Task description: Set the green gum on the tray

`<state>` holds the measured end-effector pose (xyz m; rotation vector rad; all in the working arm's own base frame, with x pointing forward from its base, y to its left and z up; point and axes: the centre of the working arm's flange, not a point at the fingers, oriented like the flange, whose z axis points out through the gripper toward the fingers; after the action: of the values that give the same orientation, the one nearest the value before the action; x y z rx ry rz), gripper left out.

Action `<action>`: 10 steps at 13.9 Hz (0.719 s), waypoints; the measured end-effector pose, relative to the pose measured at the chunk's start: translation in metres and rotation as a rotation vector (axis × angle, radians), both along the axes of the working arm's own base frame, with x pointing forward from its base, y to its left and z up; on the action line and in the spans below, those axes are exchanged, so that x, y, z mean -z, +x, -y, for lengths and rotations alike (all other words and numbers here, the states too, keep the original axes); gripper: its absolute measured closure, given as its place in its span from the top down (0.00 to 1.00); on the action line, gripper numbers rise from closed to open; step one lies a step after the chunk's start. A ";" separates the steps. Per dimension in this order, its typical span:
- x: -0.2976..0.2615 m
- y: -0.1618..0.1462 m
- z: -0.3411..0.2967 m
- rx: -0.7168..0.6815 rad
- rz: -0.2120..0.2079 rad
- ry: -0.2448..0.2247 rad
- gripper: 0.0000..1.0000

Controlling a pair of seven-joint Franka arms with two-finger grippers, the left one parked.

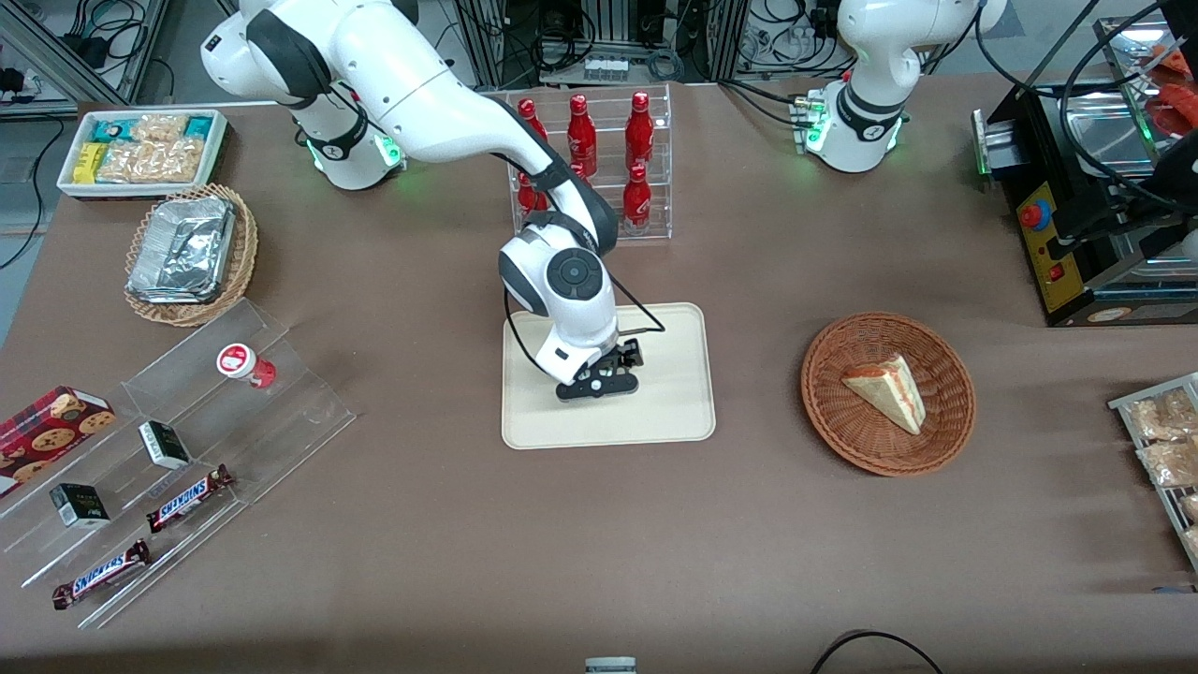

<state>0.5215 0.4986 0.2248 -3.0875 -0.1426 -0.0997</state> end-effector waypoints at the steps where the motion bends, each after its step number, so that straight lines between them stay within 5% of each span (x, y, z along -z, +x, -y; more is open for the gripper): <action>1: -0.002 0.001 0.001 -0.009 0.000 -0.002 1.00; 10: -0.106 0.029 0.050 -0.056 -0.052 -0.040 1.00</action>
<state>0.5504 0.4489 0.3313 -3.1195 -0.2310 -0.0153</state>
